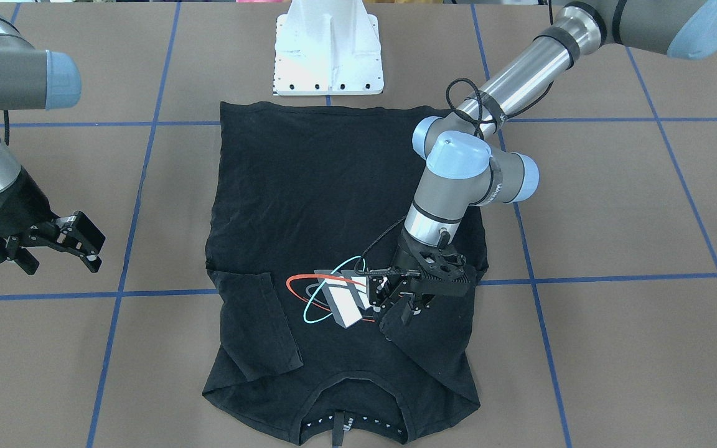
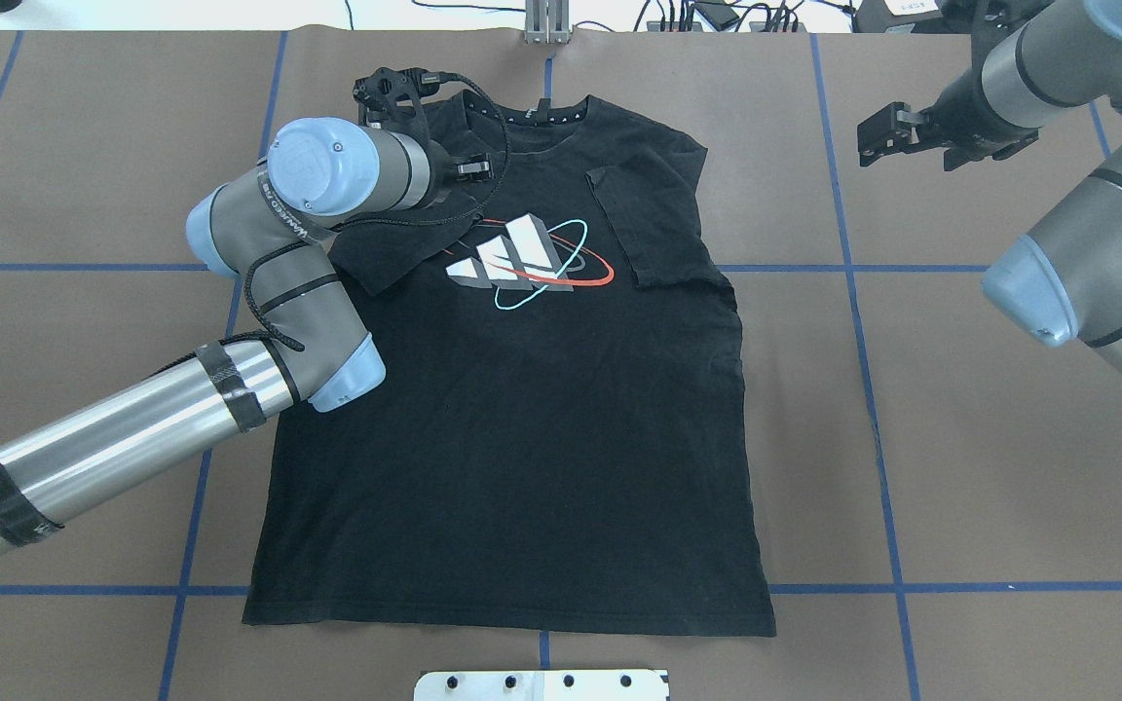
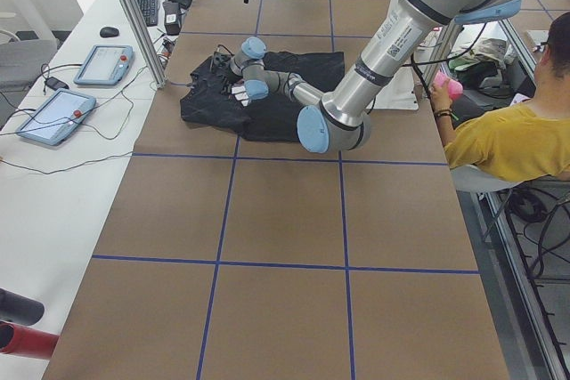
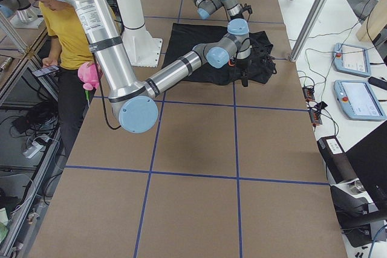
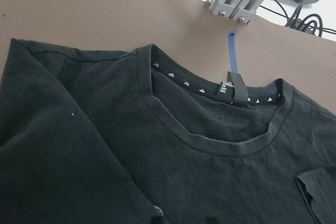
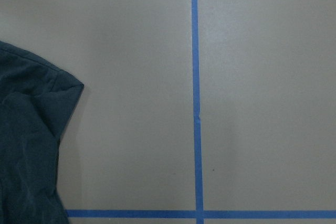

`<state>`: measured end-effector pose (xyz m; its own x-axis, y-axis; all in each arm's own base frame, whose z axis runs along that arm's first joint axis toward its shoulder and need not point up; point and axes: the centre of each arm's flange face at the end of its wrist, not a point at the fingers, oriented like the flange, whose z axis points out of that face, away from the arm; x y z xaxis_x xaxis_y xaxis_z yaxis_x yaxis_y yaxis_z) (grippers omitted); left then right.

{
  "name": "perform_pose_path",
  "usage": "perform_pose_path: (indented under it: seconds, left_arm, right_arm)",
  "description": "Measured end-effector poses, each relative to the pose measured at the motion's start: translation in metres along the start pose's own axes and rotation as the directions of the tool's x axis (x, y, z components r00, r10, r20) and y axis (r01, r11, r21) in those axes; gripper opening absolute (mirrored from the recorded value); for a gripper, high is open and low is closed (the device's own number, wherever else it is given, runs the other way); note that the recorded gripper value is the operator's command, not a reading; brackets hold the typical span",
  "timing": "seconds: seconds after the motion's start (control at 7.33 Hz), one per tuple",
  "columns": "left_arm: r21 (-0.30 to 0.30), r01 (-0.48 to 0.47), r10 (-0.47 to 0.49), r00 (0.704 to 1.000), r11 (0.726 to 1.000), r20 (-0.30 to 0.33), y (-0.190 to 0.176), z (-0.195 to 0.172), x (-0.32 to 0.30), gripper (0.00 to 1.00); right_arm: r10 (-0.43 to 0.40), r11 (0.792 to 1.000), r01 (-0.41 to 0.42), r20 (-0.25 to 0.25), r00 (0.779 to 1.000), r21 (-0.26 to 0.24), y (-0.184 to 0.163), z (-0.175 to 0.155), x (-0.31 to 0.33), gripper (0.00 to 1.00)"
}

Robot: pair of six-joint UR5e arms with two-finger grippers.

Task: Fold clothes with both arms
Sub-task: 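Fold the sleeve nearest the left gripper inward onto the shirt body, then move both grippers down to the shirt hem corners nearest the robot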

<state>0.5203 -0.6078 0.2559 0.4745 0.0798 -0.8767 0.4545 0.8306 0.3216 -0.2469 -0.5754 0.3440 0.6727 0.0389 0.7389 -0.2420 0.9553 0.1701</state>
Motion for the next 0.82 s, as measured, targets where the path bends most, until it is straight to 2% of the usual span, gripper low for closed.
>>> perform_pose_path:
  seconds: [0.27, 0.41, 0.68, 0.82]
  left_arm:
    - [-0.029, -0.117, 0.116, 0.993, 0.993, -0.029, -0.001, -0.045, -0.03, 1.0]
    - [-0.041, -0.144, 0.141, 0.989, 0.989, -0.049, 0.009, -0.082, -0.051, 1.0]
    - [-0.072, -0.164, 0.157, 0.982, 0.984, -0.102, 0.041, -0.157, -0.092, 1.0]
    - [-0.115, -0.171, 0.154, 0.978, 0.979, -0.14, 0.06, -0.192, -0.107, 1.0]
  right_arm:
    - [0.064, 0.998, -0.064, 0.023, 0.998, 0.005, 0.018, -0.005, -0.02, 1.0]
    - [0.085, 0.996, -0.085, 0.031, 0.996, 0.014, 0.044, -0.007, -0.034, 1.0]
    - [0.108, 0.994, -0.11, 0.05, 0.993, 0.029, 0.116, -0.019, -0.055, 1.0]
    - [0.117, 0.992, -0.12, 0.061, 0.991, 0.038, 0.161, -0.028, -0.066, 1.0]
